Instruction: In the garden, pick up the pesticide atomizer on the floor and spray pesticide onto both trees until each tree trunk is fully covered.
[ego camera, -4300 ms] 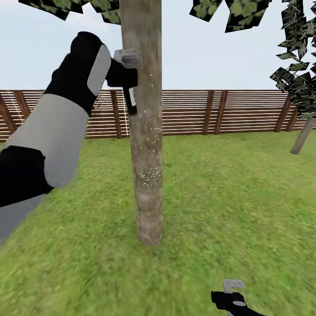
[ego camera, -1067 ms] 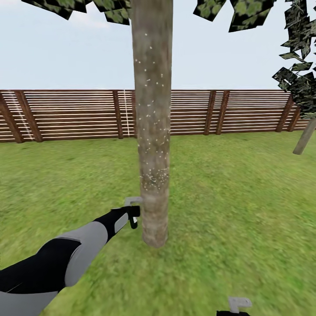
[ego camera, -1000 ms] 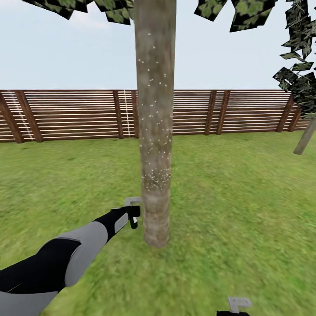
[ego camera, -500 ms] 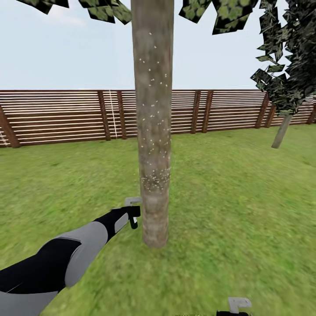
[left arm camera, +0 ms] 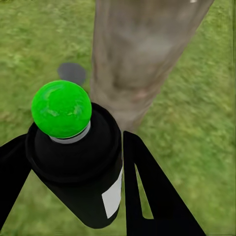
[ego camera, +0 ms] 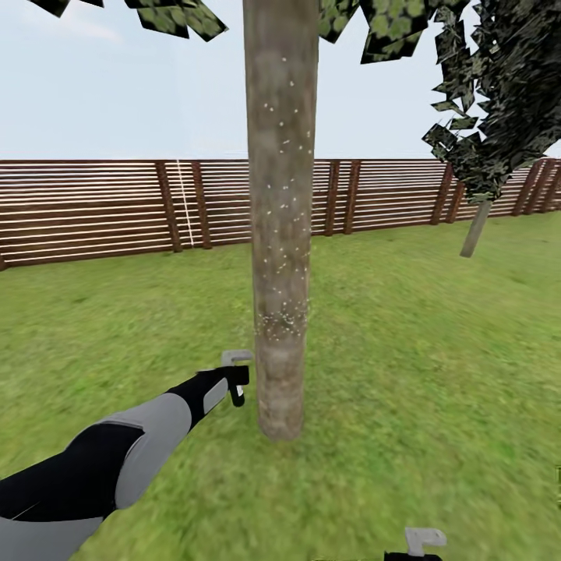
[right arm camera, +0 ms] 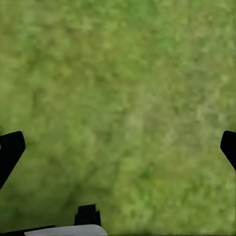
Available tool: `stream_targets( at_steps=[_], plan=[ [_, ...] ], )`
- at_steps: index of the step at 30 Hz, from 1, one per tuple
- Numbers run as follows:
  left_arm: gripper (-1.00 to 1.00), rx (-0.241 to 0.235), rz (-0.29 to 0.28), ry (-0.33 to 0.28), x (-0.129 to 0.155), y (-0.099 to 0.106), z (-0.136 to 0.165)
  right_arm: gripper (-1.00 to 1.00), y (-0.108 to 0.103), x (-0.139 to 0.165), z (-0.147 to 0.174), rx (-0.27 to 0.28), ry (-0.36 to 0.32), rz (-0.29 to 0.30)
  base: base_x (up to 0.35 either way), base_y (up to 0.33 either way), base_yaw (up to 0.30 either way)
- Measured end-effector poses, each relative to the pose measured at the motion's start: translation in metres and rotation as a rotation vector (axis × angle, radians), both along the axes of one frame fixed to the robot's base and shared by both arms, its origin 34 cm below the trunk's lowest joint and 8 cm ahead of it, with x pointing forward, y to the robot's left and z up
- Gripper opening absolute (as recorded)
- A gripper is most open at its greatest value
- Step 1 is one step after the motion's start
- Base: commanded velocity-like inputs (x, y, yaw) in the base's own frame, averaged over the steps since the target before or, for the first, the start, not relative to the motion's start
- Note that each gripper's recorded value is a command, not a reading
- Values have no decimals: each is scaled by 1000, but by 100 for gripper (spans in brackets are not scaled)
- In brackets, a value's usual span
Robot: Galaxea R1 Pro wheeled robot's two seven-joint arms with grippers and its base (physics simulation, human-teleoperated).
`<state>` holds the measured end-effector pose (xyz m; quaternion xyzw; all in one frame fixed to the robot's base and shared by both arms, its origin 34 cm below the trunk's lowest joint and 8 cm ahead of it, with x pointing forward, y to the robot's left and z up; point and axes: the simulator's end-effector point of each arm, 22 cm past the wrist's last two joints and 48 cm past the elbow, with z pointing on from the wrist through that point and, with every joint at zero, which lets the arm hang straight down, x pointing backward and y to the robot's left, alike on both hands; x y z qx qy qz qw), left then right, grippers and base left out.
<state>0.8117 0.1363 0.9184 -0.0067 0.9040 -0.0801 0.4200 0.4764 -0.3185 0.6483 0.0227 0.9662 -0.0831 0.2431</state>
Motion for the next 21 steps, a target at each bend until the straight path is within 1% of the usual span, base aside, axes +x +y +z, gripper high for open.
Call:
stream_targets(
  at_steps=[8,14,21],
  plan=[
    [-100,0,0,-1,0,0,0,100,0,0,0,0,0,0,0,350,-289],
    [-100,-1,0,-1,0,-1,0,100,0,0,0,0,0,0,0,350,-114],
    [-100,-1,-1,1,-1,-1,-2,100,0,0,0,0,1,0,0,350,-268]
  ],
)
